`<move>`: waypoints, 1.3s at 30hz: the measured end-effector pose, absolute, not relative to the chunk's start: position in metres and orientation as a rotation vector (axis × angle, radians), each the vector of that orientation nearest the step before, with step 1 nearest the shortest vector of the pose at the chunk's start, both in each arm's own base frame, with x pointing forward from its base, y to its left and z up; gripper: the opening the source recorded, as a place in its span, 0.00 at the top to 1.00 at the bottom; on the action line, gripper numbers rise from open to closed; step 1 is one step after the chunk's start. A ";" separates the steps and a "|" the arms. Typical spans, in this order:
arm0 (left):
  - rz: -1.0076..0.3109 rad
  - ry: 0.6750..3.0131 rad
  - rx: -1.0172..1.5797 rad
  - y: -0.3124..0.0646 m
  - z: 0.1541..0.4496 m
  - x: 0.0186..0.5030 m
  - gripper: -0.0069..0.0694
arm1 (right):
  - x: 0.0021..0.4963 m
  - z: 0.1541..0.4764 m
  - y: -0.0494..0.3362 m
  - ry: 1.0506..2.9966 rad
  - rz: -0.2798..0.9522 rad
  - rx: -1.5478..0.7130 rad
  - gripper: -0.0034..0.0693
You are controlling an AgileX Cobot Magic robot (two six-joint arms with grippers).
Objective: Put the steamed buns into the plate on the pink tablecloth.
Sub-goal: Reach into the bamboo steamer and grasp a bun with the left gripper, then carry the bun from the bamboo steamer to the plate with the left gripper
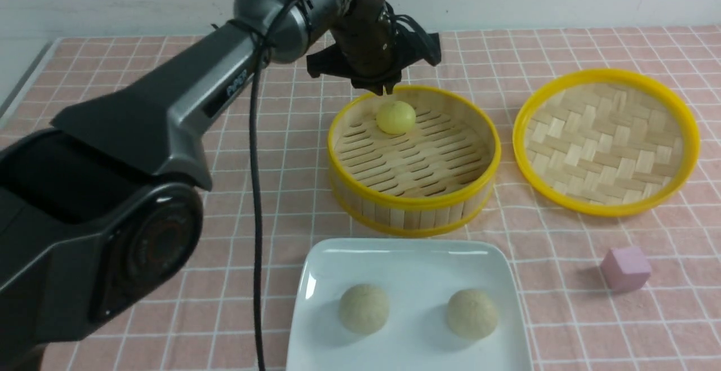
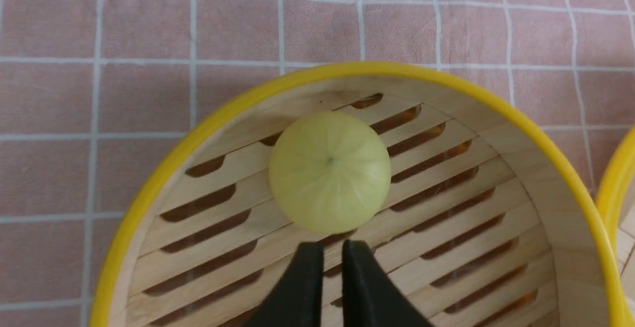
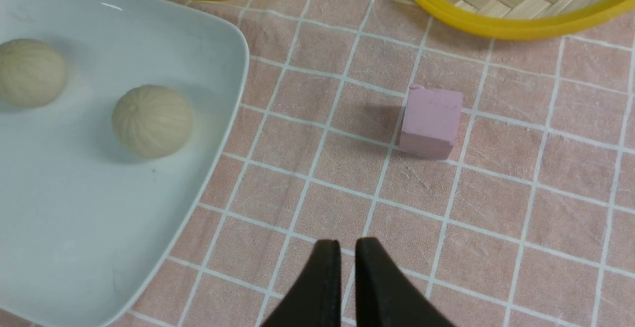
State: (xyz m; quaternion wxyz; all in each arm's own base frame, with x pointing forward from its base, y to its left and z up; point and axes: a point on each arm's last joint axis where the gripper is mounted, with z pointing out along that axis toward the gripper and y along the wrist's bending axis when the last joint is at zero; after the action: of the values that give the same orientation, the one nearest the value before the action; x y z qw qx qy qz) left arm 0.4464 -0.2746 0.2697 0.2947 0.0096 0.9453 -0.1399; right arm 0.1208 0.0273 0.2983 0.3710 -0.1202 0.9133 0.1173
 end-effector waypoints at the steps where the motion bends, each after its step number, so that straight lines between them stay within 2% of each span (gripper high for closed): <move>1: -0.376 2.514 0.025 -0.277 0.263 0.449 0.68 | 0.121 0.298 0.027 2.342 0.301 -0.308 0.86; 4: -0.387 2.506 0.028 -0.282 0.242 0.458 0.52 | 0.121 0.298 0.027 2.341 0.302 -0.307 0.85; 5: -0.388 2.504 0.028 -0.283 0.241 0.458 0.51 | 0.121 0.298 0.027 2.341 0.302 -0.307 0.85; 6: -0.391 2.493 0.030 -0.285 0.231 0.462 0.45 | 0.121 0.299 0.028 2.340 0.309 -0.305 0.85; 8: -0.390 2.477 0.039 -0.288 0.215 0.468 0.41 | 0.121 0.299 0.029 2.337 0.323 -0.299 0.84; 10: -0.389 2.473 0.043 -0.290 0.208 0.471 0.42 | 0.121 0.299 0.029 2.335 0.331 -0.296 0.84; 12: -0.387 2.476 0.040 -0.291 0.197 0.473 0.51 | 0.121 0.299 0.030 2.332 0.346 -0.290 0.84; 13: -0.385 2.478 0.037 -0.291 0.196 0.473 0.60 | 0.121 0.300 0.030 2.332 0.349 -0.288 0.83; 15: -0.383 2.483 0.033 -0.291 0.197 0.473 0.71 | 0.121 0.300 0.030 2.331 0.353 -0.287 0.83; 16: -0.377 2.506 0.026 -0.290 0.200 0.471 0.81 | 0.121 0.300 0.030 2.330 0.355 -0.286 0.83; 17: -0.379 2.531 0.025 -0.289 0.204 0.467 0.85 | 0.121 0.300 0.030 2.330 0.358 -0.285 0.83; 18: -0.376 2.542 0.025 -0.289 0.204 0.466 0.86 | 0.121 0.300 0.030 2.330 0.358 -0.285 0.83; 19: -0.382 2.576 0.070 -0.287 0.219 0.459 0.88 | 0.121 0.300 0.031 2.327 0.370 -0.280 0.82; 20: -0.381 2.578 0.070 -0.286 0.221 0.458 0.88 | 0.121 0.300 0.031 2.327 0.371 -0.279 0.82; 22: -0.374 2.595 0.191 -0.282 0.259 0.439 0.88 | 0.121 0.301 0.032 2.324 0.384 -0.274 0.82; 23: -0.370 2.591 0.210 -0.281 0.263 0.438 0.88 | 0.121 0.301 0.032 2.324 0.385 -0.274 0.82; 24: -0.368 2.577 0.241 -0.279 0.280 0.431 0.88 | 0.121 0.301 0.032 2.324 0.385 -0.274 0.82; 25: -0.351 2.547 0.331 -0.269 0.319 0.413 0.88 | 0.121 0.301 0.032 2.323 0.388 -0.273 0.82; 27: -0.318 2.489 0.403 -0.251 0.370 0.388 0.88 | 0.121 0.301 0.032 2.323 0.388 -0.273 0.82; 32: -0.269 2.399 0.437 -0.223 0.422 0.353 0.88 | 0.121 0.301 0.032 2.324 0.389 -0.273 0.81; 35: -0.258 2.424 0.456 -0.213 0.424 0.333 0.88 | 0.121 0.301 0.032 2.323 0.393 -0.271 0.81; 39: -0.189 2.592 0.550 -0.207 0.382 0.299 0.88 | 0.121 0.301 0.032 2.323 0.393 -0.271 0.80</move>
State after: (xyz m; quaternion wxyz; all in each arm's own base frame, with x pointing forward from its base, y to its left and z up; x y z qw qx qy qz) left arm 0.2994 -0.2069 0.3823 0.2404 0.2009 0.9471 -0.0692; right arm 0.1208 0.0323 0.3007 0.3755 -0.1059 0.9079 0.1537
